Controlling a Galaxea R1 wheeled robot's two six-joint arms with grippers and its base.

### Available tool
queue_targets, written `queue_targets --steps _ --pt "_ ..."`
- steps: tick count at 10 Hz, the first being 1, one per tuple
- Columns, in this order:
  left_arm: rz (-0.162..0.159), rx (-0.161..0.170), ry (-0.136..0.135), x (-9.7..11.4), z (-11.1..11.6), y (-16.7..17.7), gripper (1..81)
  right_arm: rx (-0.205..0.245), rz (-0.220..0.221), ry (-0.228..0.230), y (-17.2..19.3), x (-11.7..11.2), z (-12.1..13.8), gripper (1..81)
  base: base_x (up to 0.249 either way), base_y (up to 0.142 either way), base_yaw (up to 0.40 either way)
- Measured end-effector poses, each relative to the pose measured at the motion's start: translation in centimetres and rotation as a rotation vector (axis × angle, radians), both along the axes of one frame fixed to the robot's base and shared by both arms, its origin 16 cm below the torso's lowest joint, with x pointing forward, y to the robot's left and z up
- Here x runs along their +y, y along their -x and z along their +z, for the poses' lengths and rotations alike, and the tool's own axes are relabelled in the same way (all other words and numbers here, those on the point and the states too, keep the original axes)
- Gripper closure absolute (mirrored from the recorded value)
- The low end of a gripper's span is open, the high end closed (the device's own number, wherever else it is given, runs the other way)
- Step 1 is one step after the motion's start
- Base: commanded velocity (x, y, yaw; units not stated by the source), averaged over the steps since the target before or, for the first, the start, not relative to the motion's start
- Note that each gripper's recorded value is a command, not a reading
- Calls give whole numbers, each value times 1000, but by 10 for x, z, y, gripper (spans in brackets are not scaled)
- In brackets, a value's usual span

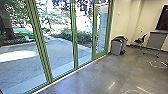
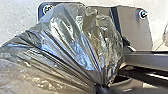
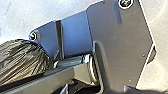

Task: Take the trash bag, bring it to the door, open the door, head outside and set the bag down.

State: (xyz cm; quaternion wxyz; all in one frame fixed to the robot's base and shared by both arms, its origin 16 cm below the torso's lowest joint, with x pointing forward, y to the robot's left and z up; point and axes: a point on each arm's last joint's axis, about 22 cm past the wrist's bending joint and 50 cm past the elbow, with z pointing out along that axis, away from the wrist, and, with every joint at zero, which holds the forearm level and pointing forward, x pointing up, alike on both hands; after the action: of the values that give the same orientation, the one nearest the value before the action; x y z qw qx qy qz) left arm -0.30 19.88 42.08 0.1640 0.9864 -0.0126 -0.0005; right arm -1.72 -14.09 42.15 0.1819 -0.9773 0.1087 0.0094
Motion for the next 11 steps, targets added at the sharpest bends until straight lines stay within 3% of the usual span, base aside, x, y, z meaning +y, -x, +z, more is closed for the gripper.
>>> queue_targets --steps 5,11 --pt "0 1 0 0 0 1 811 0 0 0 0 0 0 10 131 -78 0" --pt "0 -1 2 -2 0 -1 811 4 0 3 4 -2 0 10 132 0 0"
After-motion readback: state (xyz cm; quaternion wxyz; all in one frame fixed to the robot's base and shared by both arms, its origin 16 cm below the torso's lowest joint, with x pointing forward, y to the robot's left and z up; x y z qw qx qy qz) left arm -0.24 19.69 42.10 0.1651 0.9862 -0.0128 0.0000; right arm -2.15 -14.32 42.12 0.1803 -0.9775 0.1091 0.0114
